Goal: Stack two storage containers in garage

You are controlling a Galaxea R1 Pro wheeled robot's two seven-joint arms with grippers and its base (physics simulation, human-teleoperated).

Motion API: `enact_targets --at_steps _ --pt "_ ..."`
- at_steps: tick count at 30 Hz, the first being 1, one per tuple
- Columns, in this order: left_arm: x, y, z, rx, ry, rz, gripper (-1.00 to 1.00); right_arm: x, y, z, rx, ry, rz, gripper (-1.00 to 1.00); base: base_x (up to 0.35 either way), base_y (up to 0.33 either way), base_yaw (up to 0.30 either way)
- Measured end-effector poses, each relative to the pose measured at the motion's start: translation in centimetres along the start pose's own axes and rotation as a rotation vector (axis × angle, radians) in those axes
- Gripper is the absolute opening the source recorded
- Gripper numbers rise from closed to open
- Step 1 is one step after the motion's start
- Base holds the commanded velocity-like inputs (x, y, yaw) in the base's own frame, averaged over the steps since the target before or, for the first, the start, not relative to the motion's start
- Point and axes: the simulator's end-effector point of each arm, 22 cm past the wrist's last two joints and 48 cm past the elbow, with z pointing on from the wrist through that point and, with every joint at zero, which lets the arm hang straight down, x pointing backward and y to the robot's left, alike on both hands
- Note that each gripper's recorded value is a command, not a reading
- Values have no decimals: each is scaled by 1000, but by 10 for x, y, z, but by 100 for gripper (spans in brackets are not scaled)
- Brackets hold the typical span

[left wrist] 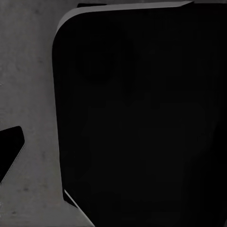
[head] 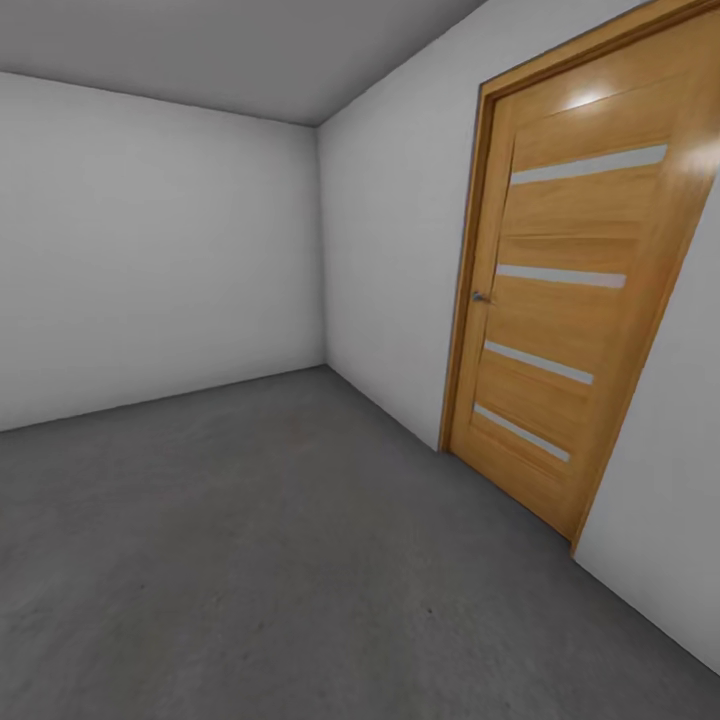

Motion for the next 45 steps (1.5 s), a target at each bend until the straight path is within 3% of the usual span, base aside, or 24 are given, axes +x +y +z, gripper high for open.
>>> enact_targets --at_steps 45 --pt "0 0 0 0 0 0 100 0 0 0 0 0 0 100 336 0 0"
